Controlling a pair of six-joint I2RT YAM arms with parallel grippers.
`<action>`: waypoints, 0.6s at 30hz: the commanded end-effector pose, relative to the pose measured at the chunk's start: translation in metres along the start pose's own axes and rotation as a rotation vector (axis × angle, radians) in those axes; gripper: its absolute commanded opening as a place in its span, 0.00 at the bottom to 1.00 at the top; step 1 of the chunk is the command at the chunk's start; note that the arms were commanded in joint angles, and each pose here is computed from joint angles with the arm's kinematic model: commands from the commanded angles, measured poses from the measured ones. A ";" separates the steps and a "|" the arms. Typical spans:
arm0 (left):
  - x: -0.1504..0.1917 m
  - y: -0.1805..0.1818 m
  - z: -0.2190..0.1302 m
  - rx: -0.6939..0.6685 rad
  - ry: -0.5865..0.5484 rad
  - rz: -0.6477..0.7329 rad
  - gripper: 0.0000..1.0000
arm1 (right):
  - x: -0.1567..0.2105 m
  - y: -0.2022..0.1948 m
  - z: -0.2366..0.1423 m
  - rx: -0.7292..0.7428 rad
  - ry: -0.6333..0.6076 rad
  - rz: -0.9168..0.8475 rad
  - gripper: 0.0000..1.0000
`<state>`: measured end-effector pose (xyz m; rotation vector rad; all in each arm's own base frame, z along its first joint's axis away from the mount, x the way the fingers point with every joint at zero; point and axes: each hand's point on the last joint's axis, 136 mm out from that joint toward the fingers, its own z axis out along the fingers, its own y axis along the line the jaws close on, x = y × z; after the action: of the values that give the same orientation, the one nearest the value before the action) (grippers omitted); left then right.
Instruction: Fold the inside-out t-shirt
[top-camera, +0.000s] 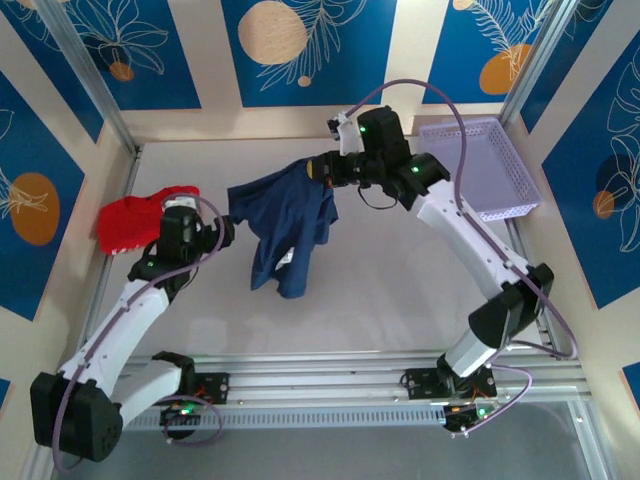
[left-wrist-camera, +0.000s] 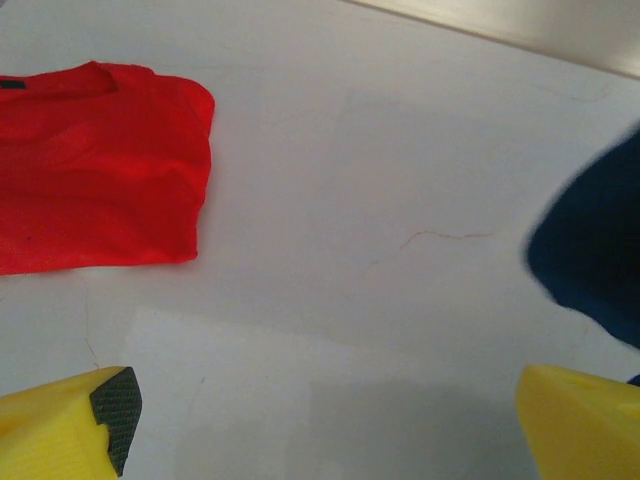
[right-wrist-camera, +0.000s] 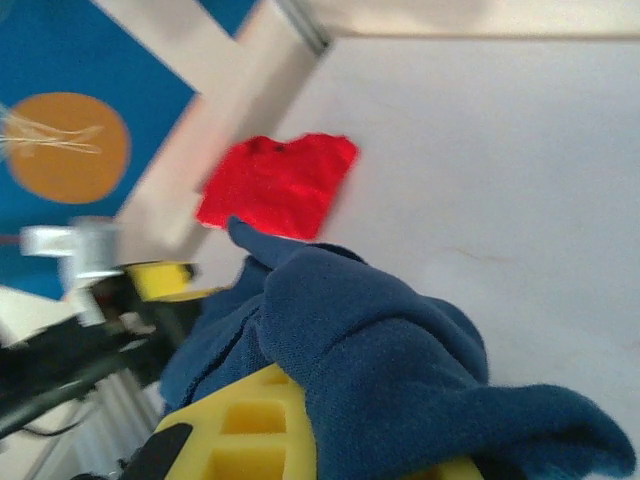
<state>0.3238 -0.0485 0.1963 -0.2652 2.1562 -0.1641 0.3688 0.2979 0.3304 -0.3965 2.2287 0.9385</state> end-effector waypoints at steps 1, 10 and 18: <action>0.013 0.001 -0.005 0.020 0.031 -0.026 0.96 | 0.032 -0.100 0.040 0.217 0.144 0.090 0.23; 0.099 -0.071 -0.009 0.392 0.303 0.042 0.96 | 0.115 -0.131 0.039 0.391 0.311 0.007 0.74; 0.178 -0.120 -0.005 0.520 0.470 0.313 0.87 | 0.193 -0.137 0.015 0.407 0.407 0.122 0.74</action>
<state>0.2355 -0.1912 0.0839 0.3277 2.5216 -0.6354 0.3086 0.2231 0.1366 -0.3674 2.7178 0.4849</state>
